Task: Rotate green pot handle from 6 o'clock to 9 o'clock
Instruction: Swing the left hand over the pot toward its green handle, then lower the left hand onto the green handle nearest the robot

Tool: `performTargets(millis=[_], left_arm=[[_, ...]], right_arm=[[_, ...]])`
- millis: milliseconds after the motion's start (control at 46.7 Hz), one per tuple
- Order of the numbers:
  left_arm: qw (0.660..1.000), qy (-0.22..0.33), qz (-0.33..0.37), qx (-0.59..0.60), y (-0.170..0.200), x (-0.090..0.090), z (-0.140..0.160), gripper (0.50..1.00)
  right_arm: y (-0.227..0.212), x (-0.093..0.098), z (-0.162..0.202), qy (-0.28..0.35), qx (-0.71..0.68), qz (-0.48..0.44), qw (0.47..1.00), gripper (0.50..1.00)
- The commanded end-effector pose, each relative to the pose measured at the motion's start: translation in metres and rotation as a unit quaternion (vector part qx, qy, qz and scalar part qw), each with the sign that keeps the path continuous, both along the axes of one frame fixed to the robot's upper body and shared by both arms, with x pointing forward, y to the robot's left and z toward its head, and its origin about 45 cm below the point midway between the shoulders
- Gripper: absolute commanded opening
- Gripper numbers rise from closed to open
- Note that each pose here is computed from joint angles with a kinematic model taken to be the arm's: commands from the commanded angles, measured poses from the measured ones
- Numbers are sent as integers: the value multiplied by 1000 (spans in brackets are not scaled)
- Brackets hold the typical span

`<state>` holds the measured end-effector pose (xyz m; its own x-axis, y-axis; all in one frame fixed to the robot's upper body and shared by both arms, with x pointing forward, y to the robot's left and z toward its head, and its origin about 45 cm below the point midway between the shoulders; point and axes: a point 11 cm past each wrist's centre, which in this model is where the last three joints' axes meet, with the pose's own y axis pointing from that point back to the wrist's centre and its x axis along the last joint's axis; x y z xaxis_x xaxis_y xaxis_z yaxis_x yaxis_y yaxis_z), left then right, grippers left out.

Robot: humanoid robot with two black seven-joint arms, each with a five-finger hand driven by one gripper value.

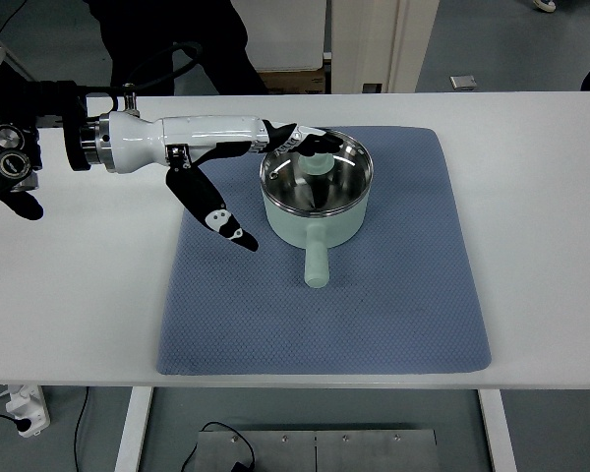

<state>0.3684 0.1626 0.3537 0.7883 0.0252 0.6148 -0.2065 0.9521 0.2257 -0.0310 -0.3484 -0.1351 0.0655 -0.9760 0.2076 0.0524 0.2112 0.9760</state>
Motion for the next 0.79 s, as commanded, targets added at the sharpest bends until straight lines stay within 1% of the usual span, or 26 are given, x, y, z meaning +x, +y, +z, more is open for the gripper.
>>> performTargets(millis=[0,107,235,450,514,771], left_arm=[[1000,-5,-9,26,-3,-2,-11,1000],[998,-22,-16,52,-4,-2,-15,1000],[997,-41,-28,64,-12,-2,-13,1000],[988,-88,-62,108,-34,-5,-22,1000],[986,-100,-72,114,-41,-6,-20,1000],[976,-109,-113,150,-66,-12,-27,1000]], right_arm=[[0,0,0,0,0,0,1000,1000],[0,0,0,0,0,0,1000,1000],[0,0,0,0,0,0,1000,1000],[0,0,0,0,0,0,1000,1000],[0,0,0,0,0,0,1000,1000],[0,0,0,0,0,0,1000,1000]])
